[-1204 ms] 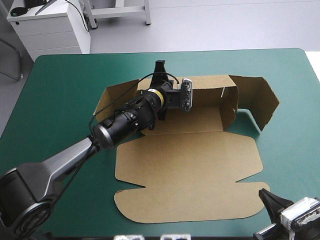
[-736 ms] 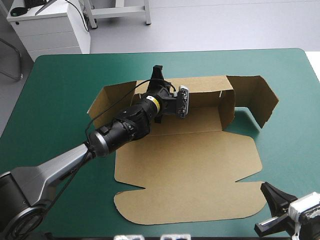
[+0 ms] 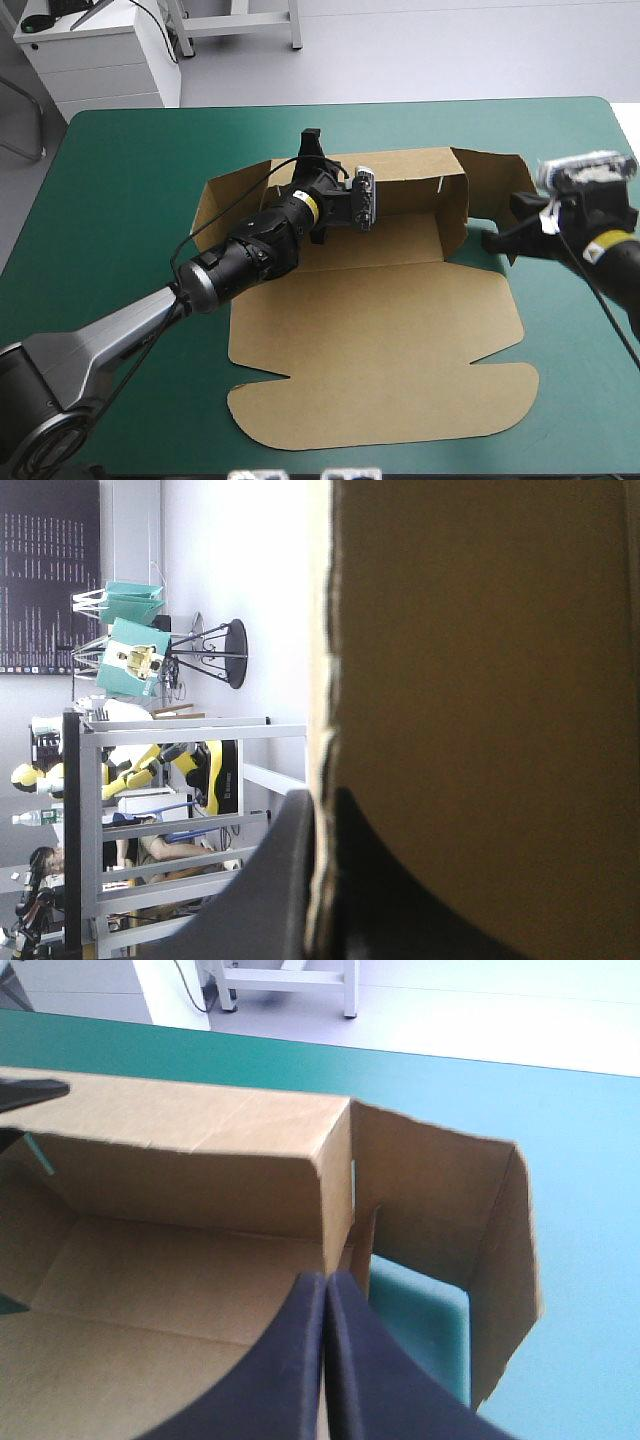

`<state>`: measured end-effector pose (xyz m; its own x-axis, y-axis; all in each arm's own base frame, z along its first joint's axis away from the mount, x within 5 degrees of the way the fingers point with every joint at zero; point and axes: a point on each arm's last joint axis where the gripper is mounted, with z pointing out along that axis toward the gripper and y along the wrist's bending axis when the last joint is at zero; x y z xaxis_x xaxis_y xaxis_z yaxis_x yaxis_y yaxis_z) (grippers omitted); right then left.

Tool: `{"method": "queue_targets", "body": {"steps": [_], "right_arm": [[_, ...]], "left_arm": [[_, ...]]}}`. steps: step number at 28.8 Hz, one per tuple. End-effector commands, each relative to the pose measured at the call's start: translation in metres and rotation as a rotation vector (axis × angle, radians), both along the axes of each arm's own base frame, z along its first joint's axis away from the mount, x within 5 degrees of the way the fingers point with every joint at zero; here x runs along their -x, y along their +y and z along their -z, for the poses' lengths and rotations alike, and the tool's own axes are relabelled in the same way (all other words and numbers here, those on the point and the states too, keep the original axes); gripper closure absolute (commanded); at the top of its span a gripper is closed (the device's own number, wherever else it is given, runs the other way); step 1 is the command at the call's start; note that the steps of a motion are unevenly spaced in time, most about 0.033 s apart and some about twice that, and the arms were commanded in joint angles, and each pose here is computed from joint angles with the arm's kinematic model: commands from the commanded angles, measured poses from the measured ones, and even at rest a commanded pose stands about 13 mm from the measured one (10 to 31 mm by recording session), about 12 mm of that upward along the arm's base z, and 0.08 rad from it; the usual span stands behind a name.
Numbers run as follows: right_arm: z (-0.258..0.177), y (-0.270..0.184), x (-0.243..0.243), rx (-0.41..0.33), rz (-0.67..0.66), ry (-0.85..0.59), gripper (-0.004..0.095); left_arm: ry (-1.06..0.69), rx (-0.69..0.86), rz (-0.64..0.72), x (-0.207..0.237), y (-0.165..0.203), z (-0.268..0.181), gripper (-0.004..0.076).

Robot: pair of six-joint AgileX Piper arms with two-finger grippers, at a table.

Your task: Fold the box

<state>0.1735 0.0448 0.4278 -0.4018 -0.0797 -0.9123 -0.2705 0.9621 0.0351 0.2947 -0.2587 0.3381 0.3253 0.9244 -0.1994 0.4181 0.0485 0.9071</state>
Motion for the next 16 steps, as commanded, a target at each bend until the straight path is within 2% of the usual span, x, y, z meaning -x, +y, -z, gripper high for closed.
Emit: {"method": "queue_targets", "body": {"steps": [1, 5, 16], "right_arm": [[-0.027, 0.004, -0.036, 0.029, 0.036, -0.036, 0.0926], [-0.034, 0.005, -0.085, 0.06, 0.081, 0.029, 0.0926], [-0.028, -0.001, -0.156, 0.052, 0.134, 0.113, 0.0927]], "left_arm": [[-0.073, 0.057, 0.002, 0.002, 0.011, -0.03, 0.0731], [-0.073, 0.059, 0.003, 0.002, 0.011, -0.03, 0.0731], [-0.068, 0.059, 0.001, 0.002, 0.011, -0.029, 0.0731]]}}
